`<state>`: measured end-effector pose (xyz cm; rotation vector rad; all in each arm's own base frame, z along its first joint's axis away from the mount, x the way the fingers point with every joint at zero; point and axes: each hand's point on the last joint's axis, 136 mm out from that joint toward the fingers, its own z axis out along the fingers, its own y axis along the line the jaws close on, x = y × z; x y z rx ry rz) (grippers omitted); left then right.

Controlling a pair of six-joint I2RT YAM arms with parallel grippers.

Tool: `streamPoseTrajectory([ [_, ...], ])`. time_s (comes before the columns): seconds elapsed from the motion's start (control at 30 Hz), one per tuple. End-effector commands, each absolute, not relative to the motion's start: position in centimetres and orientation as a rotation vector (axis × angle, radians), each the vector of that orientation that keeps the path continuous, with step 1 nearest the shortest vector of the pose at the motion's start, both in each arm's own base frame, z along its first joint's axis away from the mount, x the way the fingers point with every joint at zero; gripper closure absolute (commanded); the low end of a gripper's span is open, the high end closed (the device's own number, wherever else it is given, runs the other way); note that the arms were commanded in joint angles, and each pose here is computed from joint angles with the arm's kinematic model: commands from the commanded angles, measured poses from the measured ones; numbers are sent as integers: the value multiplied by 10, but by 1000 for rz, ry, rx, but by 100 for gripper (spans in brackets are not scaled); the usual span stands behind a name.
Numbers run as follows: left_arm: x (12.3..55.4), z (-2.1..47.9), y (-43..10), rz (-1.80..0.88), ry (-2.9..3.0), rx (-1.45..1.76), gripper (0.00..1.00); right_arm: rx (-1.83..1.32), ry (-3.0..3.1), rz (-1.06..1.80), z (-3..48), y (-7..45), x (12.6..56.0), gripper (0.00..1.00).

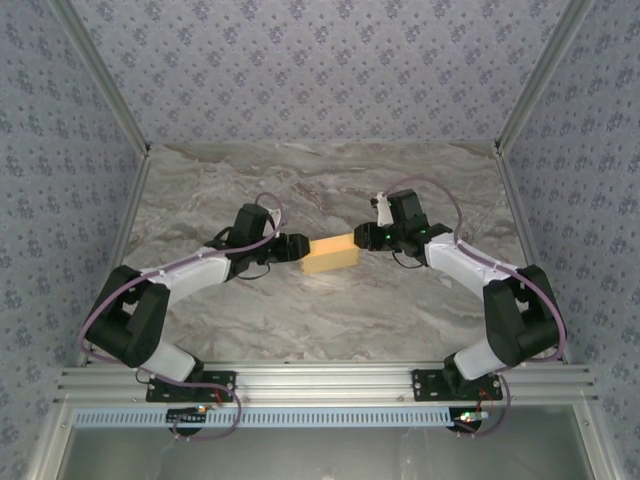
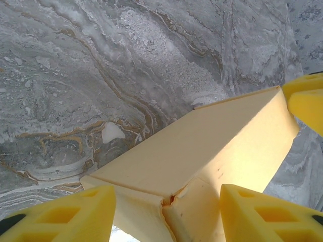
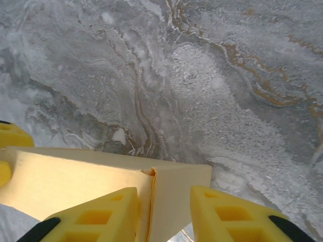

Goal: Fold the paper box

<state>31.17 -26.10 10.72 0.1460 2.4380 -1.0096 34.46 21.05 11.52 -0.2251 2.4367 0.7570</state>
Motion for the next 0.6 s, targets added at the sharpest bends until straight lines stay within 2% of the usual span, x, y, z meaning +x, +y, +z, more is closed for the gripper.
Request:
streamPoseTrajectory([
  [0.0, 300, 84, -254, -967, 2516, 123, 46, -187, 2564, 783, 75, 206, 321, 68],
  [0.23, 299, 82, -253, -974, 2513, 101, 54, -165, 2594, 750, 57, 197, 310, 73],
  [0.4, 303, 97, -257, -1010, 2478, 98, 55, -182, 2566, 746, 67, 200, 314, 74],
  [0.57, 306, 120, -259, -1040, 2427, 99, 42, -201, 2561, 722, 70, 202, 315, 75],
])
